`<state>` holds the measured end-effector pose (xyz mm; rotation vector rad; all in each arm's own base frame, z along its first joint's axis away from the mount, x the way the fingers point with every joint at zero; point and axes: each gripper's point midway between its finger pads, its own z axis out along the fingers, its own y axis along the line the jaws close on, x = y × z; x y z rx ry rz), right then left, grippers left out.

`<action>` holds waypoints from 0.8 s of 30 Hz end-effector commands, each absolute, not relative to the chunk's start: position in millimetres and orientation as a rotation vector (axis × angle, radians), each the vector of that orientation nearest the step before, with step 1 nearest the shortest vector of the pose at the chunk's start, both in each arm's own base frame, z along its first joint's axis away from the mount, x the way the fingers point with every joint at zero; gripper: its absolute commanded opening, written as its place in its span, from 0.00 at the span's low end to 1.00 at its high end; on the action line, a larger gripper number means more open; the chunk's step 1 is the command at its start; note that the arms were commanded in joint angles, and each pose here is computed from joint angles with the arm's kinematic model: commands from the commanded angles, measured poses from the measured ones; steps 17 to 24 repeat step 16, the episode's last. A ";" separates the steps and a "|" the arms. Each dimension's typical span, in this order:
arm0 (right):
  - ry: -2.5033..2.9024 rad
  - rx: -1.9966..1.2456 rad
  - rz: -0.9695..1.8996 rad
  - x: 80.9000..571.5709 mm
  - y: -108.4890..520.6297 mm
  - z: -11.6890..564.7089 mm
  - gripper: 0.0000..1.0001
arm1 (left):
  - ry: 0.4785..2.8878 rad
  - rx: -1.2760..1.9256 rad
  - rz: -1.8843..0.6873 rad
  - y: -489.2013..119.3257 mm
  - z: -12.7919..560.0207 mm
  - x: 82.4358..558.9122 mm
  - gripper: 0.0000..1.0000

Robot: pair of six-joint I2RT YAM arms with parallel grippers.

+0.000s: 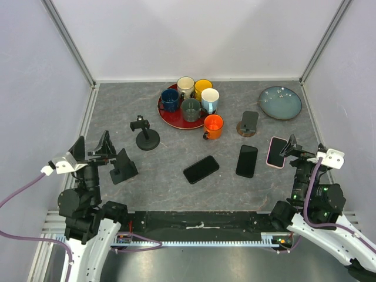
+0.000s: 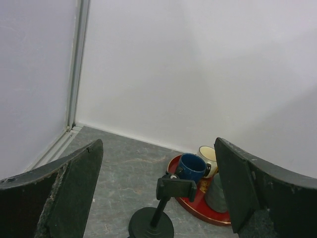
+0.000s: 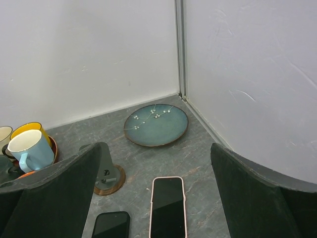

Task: Remove the phone from the phone stand

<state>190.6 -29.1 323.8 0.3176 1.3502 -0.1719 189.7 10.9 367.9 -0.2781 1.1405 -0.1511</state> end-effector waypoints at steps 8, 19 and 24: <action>1.336 0.345 -0.166 188.6 -33.2 326.9 0.98 | 1.078 -0.289 -0.151 15.2 378.4 184.7 1.00; 1.337 0.347 -0.162 189.9 -31.4 327.2 0.98 | 1.056 -0.272 -0.172 11.1 384.4 184.0 0.99; 1.337 0.347 -0.162 189.9 -31.4 327.2 0.98 | 1.056 -0.272 -0.172 11.1 384.4 184.0 0.99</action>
